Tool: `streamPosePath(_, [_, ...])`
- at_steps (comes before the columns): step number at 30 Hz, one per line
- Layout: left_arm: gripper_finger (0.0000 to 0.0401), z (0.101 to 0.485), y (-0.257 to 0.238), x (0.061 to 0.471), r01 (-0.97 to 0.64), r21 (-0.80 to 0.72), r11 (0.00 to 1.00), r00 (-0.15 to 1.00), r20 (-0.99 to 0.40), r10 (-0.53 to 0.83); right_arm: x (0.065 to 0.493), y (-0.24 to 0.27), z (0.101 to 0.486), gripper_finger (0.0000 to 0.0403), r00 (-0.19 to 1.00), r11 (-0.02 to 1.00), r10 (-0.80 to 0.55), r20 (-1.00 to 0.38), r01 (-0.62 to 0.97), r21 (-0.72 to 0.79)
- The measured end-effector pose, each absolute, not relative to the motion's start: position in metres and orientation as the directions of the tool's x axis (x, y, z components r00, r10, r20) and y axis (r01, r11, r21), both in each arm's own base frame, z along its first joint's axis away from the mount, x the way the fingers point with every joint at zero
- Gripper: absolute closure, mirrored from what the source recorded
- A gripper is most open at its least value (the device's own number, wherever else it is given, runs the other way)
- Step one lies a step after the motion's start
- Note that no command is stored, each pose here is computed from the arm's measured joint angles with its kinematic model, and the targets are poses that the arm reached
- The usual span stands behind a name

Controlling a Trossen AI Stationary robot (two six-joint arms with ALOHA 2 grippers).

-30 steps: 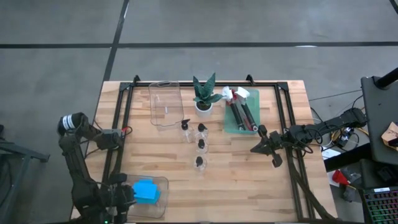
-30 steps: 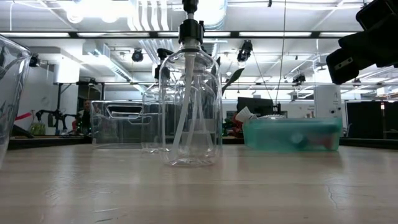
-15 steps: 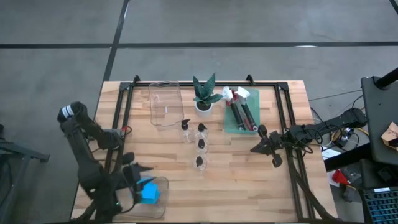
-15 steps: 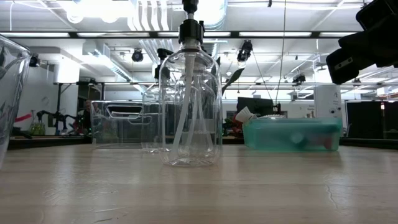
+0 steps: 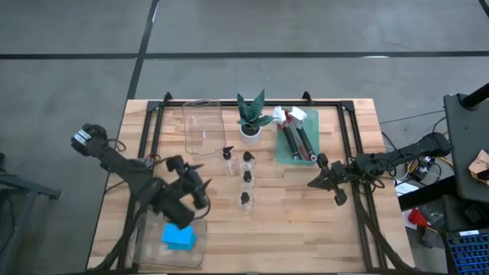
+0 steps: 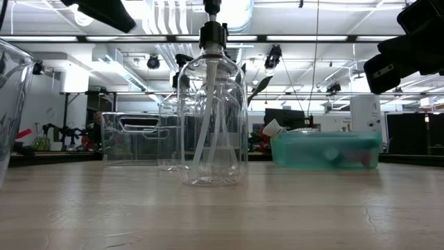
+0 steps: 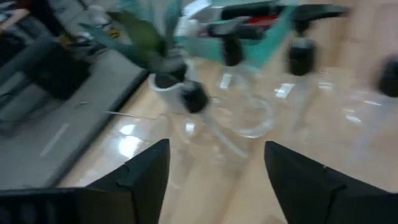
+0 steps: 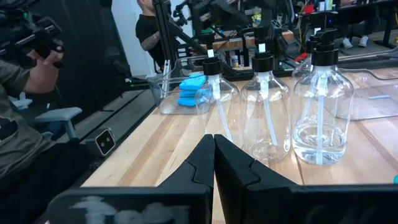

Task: Pick & Place Kitchen Sink Supplies
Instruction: Put the black soap dispenser into the top transparent bin

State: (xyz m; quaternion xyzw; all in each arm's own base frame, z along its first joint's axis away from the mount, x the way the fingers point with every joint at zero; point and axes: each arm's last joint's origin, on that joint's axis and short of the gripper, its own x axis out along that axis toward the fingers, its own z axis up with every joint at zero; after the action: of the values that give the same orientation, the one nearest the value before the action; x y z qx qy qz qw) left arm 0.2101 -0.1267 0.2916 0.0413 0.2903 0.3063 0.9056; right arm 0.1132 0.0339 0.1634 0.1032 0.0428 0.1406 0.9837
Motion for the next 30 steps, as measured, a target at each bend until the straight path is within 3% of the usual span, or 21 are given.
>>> streamPosePath(9, [0.0143, 0.295, -0.091, 0.23, -0.627, 0.294, 0.721, 0.566, -0.464, 0.681, 0.113, 0.034, 0.163, 0.0394, 0.957, 0.939, 0.286, -0.055, -0.268, 0.215])
streamPosePath(16, [0.0159, 0.282, -0.093, 0.248, -0.491, 0.221, 0.843, 0.668, -0.526, 0.527, 0.113, 0.034, 0.163, 0.0394, 0.957, 0.939, 0.286, -0.055, -0.268, 0.215])
streamPosePath(22, [0.016, 0.252, -0.09, 0.234, -0.475, 0.195, 0.858, 0.678, -0.541, 0.498, 0.113, 0.034, 0.163, 0.0394, 0.957, 0.939, 0.286, -0.055, -0.268, 0.215])
streamPosePath(26, [0.0163, 0.242, -0.084, 0.225, -0.513, 0.146, 0.846, 0.719, -0.465, 0.516, 0.113, 0.034, 0.163, 0.0394, 0.957, 0.939, 0.286, -0.055, -0.268, 0.215])
streamPosePath(30, [0.0163, 0.241, -0.081, 0.218, -0.454, 0.075, 0.888, 0.82, -0.356, 0.449, 0.113, 0.034, 0.163, 0.0394, 0.957, 0.939, 0.286, -0.055, -0.268, 0.215])
